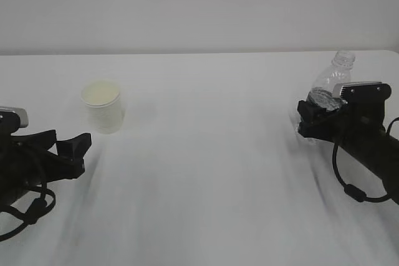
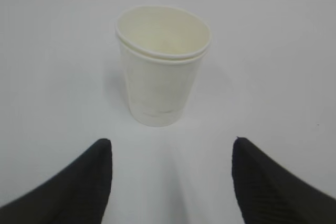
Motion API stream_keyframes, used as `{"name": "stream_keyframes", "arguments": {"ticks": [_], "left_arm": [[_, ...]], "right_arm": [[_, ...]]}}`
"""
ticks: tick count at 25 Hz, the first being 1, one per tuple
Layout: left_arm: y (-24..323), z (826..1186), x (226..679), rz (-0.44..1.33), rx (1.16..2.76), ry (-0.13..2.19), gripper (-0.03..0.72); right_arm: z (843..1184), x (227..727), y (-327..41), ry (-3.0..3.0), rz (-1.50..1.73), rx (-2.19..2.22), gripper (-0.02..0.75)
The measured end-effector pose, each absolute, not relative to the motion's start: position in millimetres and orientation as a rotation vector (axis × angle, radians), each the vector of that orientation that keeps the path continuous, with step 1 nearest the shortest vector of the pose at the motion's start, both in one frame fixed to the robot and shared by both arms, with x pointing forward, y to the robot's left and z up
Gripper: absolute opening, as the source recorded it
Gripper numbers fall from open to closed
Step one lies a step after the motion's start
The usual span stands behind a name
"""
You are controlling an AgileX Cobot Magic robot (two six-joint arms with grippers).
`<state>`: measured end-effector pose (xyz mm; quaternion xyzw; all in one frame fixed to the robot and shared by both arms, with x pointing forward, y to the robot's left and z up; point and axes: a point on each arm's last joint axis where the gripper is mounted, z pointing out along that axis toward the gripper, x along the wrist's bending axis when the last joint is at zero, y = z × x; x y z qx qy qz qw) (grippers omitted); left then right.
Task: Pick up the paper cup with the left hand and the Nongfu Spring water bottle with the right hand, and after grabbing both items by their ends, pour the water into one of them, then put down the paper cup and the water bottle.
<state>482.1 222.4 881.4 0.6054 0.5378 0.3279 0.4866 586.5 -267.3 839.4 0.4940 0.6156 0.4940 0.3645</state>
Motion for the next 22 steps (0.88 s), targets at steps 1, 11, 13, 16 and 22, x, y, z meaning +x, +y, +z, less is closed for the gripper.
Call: {"name": "stream_keyframes", "arguments": {"ticks": [1, 11, 13, 16, 22], "left_arm": [[222.4, 881.4, 482.1, 0.798, 1.473, 1.308, 0.512], [222.6, 881.4, 482.1, 0.799, 1.471, 1.31, 0.505], [222.8, 881.4, 482.2, 0.8, 1.47, 1.312, 0.505], [222.8, 881.4, 482.2, 0.799, 1.468, 1.313, 0.505], [222.8, 881.4, 482.2, 0.799, 1.468, 1.313, 0.504]], "right_arm": [[839.4, 586.4, -266.9, 1.588, 1.273, 1.267, 0.415], [851.7, 572.1, -266.5, 1.62, 1.257, 1.256, 0.409], [860.6, 568.9, -266.6, 1.61, 1.261, 1.237, 0.409], [873.1, 562.8, -266.7, 1.595, 1.271, 1.216, 0.409], [892.2, 543.4, -267.2, 1.581, 1.28, 1.194, 0.408]]}}
